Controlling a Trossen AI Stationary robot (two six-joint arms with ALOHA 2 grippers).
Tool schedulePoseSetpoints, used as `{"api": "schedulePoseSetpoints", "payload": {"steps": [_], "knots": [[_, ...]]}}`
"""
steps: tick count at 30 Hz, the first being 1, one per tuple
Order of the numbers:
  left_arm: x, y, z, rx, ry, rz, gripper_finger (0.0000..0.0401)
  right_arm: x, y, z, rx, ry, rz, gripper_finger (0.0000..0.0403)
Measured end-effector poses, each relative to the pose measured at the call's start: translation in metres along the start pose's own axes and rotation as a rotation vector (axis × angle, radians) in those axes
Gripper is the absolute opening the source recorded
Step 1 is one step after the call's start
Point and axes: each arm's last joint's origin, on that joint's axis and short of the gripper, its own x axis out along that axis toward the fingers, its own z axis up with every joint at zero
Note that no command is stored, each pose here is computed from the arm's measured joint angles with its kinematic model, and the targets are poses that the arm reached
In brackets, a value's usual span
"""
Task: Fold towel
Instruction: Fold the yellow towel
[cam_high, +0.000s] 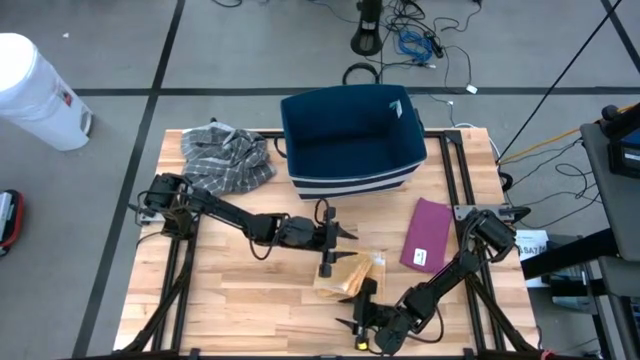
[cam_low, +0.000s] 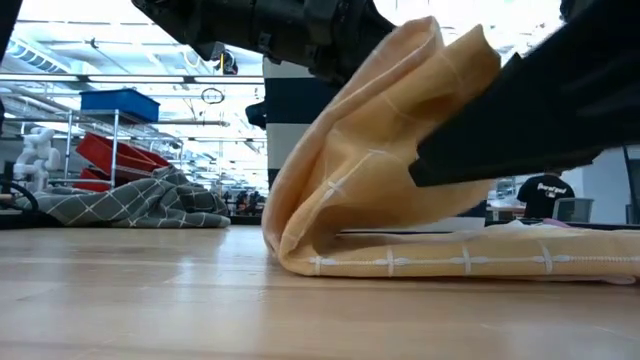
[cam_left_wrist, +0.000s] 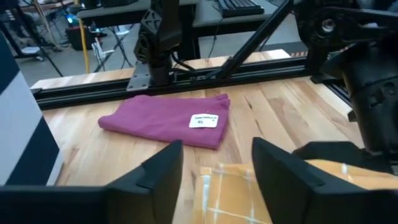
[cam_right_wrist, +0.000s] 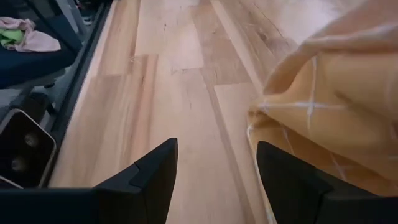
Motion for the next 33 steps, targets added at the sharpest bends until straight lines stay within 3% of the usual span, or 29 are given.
{"api": "schedulePoseSetpoints", "payload": {"steps": [4, 10, 20, 27, 33], "knots": [[0.0, 0.0, 0.0, -0.006, 0.0, 0.0, 0.022, -0.002, -0.001, -0.005, 0.006, 0.031, -0.016, 0.0207], [0.0, -0.001, -0.003, -0.026, 0.031, -0.005, 0.0222, -0.021, -0.001, -0.007, -0.011, 0.069, -0.067, 0.0207], [-0.001, -0.003, -0.014, -0.059, 0.142, -0.051, 0.0222, -0.073, -0.017, -0.004, -0.202, 0.164, -0.211, 0.0179], [-0.004, -0.011, -0.024, -0.069, 0.255, -0.088, 0.0222, -0.089, -0.02, -0.007, -0.338, 0.225, -0.201, 0.0165], [-0.006, -0.013, -0.03, -0.091, 0.321, -0.094, 0.0222, -0.082, -0.015, 0.0, -0.478, 0.196, -0.151, 0.0196]]}}
